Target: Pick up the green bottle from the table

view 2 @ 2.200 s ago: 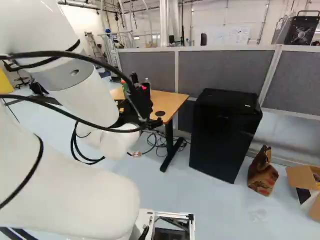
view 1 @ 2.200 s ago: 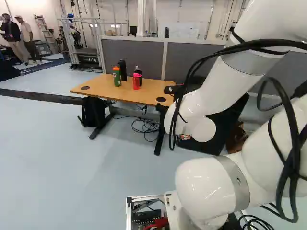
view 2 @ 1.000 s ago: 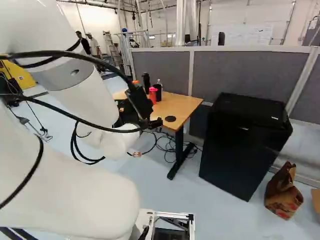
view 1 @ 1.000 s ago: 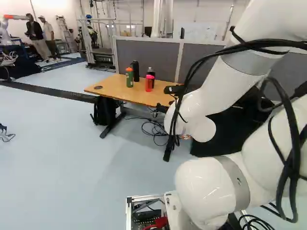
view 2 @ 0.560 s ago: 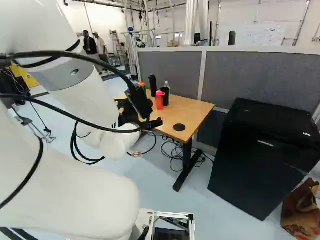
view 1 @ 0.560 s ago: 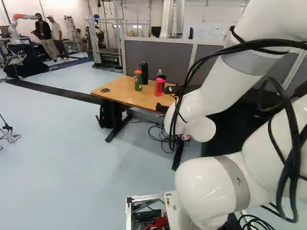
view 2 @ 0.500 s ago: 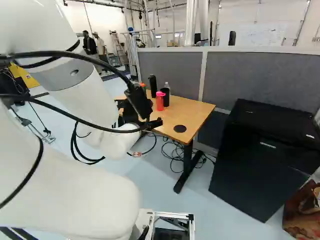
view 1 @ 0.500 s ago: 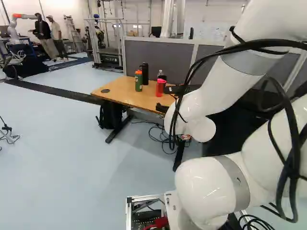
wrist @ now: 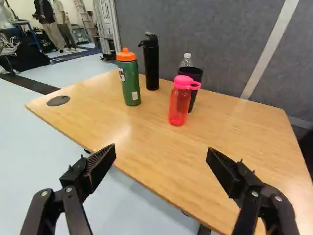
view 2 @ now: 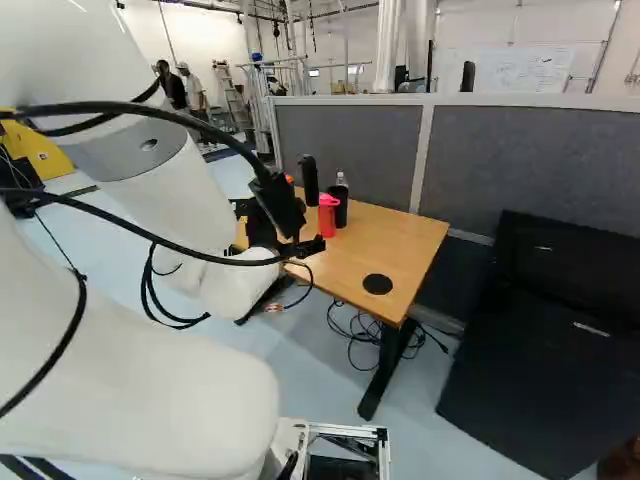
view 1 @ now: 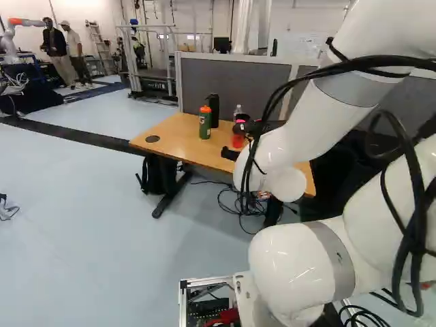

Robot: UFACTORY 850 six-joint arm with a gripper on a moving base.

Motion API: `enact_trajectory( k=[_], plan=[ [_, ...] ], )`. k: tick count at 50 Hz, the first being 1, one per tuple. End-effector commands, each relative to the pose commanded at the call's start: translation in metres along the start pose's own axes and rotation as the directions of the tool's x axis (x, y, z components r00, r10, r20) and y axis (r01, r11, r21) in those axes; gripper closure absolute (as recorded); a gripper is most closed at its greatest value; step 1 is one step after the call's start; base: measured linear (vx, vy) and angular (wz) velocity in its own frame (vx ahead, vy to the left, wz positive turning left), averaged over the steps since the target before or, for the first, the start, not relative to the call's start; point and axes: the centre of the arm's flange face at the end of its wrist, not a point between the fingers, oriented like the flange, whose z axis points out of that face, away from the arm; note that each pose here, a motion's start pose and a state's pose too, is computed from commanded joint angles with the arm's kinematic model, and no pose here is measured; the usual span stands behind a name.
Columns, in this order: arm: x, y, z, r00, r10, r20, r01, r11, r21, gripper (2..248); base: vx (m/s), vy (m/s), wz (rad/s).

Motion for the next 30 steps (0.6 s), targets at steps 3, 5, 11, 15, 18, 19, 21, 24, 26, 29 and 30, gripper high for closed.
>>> enact_trajectory(
  k=[3, 5, 11, 15, 18, 19, 21, 24, 26, 29, 30],
  plan=[
    [0.000, 0.000, 0.000, 1.000, 0.000, 0.000, 0.000, 1.000, 0.000, 3, 0.241, 0.137, -0.039],
    [0.000, 0.000, 0.000, 1.000, 0.000, 0.000, 0.000, 1.000, 0.000, 3, 0.253, 0.136, -0.044],
    [0.000, 0.000, 0.000, 1.000, 0.000, 0.000, 0.000, 1.000, 0.000, 3, 0.258, 0.148, -0.040],
    [0.000, 0.000, 0.000, 1.000, 0.000, 0.000, 0.000, 1.000, 0.000, 3, 0.258, 0.143, -0.038],
    [0.000, 0.000, 0.000, 1.000, 0.000, 0.000, 0.000, 1.000, 0.000, 3, 0.256, 0.142, -0.039],
    [0.000, 0.000, 0.000, 1.000, 0.000, 0.000, 0.000, 1.000, 0.000, 3, 0.243, 0.140, -0.033],
    [0.005, -0.003, 0.009, 1.000, -0.004, 0.005, 0.004, 1.000, 0.011, 3, 0.235, 0.134, -0.035],
    [0.007, -0.005, 0.015, 1.000, -0.006, 0.008, 0.006, 1.000, 0.018, 3, 0.158, 0.101, 0.041],
    [0.009, -0.007, 0.019, 1.000, -0.008, 0.009, 0.007, 1.000, 0.022, 3, 0.118, 0.057, 0.085],
    [0.012, -0.009, 0.024, 1.000, -0.010, 0.011, 0.010, 1.000, 0.028, 3, 0.069, 0.032, -0.007],
    [0.013, -0.009, 0.026, 1.000, -0.011, 0.012, 0.010, 0.999, 0.030, 3, 0.018, 0.021, -0.046]
  ],
)
